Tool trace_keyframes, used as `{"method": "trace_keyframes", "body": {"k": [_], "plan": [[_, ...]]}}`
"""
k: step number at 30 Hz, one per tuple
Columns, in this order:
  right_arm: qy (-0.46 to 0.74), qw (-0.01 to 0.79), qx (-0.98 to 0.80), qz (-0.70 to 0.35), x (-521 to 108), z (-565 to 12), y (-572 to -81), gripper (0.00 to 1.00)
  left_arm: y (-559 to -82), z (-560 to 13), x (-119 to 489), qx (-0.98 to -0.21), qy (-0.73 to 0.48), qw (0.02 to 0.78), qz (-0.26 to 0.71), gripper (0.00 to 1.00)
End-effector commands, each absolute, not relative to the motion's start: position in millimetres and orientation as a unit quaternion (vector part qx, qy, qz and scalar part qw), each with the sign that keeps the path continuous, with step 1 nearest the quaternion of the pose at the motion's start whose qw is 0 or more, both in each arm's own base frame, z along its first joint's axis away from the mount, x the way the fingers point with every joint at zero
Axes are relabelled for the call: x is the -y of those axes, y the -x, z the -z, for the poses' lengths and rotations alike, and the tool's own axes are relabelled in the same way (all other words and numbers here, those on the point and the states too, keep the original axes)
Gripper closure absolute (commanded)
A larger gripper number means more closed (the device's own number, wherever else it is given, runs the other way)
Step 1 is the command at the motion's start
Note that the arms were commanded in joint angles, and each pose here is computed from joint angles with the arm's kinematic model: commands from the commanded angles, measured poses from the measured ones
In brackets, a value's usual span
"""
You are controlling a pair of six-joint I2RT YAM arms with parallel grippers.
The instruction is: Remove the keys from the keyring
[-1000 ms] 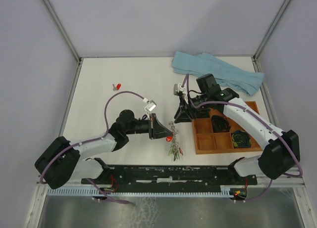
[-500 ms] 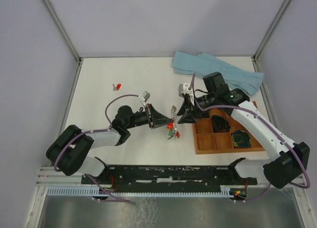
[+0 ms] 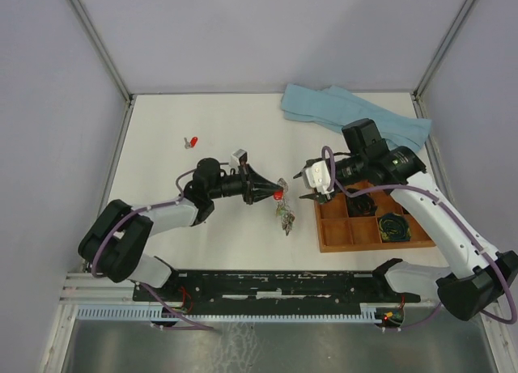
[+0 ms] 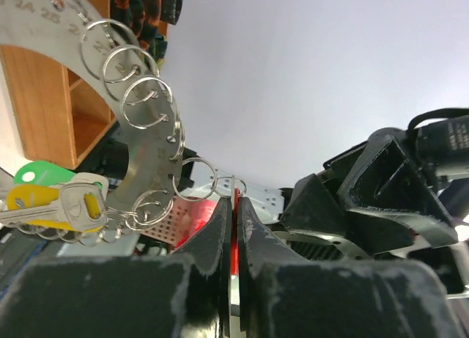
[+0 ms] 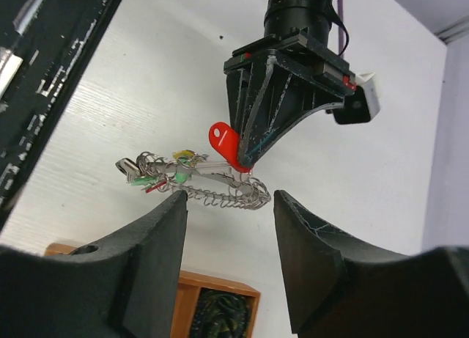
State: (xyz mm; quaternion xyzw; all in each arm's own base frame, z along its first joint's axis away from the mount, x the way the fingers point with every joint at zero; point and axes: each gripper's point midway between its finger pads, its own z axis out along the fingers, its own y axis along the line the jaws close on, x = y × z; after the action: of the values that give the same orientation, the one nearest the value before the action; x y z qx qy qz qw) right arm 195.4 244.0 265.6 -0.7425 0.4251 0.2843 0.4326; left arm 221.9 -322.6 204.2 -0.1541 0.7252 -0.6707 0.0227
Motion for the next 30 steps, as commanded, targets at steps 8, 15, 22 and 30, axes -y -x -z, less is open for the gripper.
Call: {"method": "trace_keyframes", "body": {"k": [8,15,22,30], "plan": [[0.800,0.466,-0.320,-0.201,-261.3,-272.1,-209.1,0.37,-213.9,-260.3,319.6,-0.647,0.131,-0.118,0.742,0.97],[0.813,0.464,-0.302,-0.182,-272.6,-259.8,-205.3,0.37,-211.4,-265.6,320.2,-0.651,0.117,-0.131,0.739,0.97],[0.811,0.472,-0.297,-0.175,-280.9,-257.9,-204.0,0.42,-208.5,-268.2,319.7,-0.658,0.111,-0.126,0.734,0.97],[0.809,0.477,-0.295,-0.177,-285.3,-260.0,-199.7,0.56,-207.8,-273.5,320.8,-0.665,0.102,-0.121,0.730,0.97]]}}
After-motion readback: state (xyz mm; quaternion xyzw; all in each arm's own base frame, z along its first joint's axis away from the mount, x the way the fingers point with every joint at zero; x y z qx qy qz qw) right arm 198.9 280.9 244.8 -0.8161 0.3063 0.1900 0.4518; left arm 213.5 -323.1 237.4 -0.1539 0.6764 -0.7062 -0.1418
